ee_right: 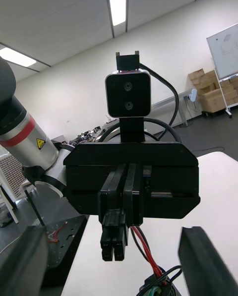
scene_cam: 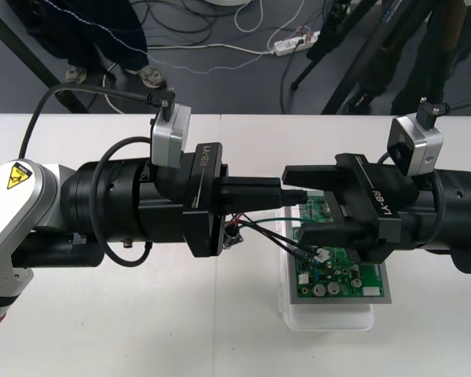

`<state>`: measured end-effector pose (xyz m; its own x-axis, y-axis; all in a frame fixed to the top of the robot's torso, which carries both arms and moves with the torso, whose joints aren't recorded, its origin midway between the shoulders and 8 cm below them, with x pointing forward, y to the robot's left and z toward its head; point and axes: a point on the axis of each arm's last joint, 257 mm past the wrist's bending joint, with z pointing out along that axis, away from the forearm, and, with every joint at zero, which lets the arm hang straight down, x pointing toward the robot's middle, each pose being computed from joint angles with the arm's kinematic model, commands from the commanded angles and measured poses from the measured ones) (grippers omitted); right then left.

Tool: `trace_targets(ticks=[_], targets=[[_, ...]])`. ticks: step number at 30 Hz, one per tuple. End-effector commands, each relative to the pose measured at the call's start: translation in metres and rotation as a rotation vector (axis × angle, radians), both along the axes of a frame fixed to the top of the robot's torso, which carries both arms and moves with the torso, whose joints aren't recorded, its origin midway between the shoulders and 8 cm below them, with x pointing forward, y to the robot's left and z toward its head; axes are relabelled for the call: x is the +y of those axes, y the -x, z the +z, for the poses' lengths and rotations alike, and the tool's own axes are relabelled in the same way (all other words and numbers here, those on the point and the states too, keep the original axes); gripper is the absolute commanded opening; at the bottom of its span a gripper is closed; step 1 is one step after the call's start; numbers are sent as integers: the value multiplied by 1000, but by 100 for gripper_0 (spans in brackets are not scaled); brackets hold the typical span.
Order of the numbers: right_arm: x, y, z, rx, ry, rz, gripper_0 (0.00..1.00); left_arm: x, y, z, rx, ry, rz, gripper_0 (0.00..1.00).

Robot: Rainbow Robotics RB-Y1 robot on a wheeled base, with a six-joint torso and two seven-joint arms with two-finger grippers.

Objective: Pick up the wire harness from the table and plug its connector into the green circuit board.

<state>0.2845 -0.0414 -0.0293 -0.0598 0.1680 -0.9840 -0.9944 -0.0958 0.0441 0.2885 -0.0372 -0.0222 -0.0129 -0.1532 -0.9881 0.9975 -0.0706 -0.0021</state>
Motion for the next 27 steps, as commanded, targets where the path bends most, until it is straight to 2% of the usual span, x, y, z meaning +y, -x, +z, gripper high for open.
trace_targets(ticks=[1,12,27], targets=[[3,11,4,-82,21,22,100,7,-6,5,-103,14,54,0],[-8,8,-13,-70,90,25,100,26,-29,-8,-140,10,94,0],[-71,-12,-58,-222,494,-11,100,80,-61,-44,-173,32,59,0]])
